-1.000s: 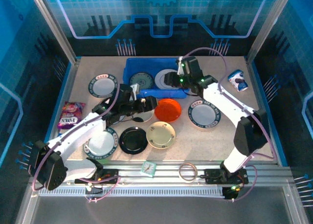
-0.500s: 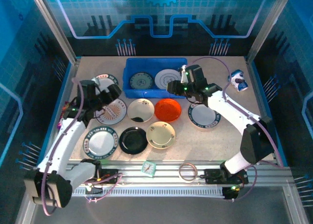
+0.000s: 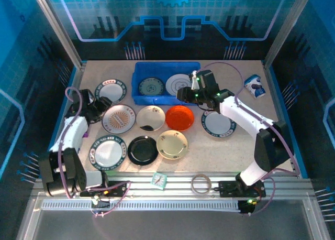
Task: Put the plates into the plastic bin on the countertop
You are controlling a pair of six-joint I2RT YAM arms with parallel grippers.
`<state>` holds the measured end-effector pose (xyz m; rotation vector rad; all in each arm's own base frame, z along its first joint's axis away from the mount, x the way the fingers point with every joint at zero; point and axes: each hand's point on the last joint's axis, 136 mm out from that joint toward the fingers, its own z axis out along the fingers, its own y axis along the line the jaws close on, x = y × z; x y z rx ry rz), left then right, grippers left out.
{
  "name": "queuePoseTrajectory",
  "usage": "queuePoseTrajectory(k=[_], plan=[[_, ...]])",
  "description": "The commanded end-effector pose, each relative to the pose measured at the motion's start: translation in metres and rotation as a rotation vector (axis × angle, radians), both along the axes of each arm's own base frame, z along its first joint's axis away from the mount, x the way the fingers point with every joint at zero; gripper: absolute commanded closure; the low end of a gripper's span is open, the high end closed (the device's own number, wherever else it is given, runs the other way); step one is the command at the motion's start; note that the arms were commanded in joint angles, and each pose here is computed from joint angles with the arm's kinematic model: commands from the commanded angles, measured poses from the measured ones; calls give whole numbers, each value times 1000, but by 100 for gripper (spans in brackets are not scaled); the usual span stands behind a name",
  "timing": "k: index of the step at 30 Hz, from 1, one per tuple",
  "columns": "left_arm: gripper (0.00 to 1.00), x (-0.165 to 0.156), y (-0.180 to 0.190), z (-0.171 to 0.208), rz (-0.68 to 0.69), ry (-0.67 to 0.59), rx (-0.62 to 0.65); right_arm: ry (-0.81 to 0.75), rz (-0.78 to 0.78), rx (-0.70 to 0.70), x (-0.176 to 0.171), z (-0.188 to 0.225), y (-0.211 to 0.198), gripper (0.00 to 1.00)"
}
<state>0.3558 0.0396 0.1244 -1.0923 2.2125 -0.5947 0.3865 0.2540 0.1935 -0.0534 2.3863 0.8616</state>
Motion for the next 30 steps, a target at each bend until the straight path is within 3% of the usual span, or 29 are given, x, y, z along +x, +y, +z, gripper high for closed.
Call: queuePoseTrajectory(k=[1, 8, 20, 30], plan=[[48, 20, 13, 5, 20, -26, -4, -23, 12, 45, 6, 11, 9, 63], [53, 37, 45, -8, 84, -11, -9, -21, 6, 48, 8, 11, 7, 64], [49, 76, 61, -33, 81, 12, -20, 3, 3, 55, 15, 3, 10, 64], [50, 85, 68, -61, 107, 61, -34, 10, 4, 51, 19, 0, 11, 65]])
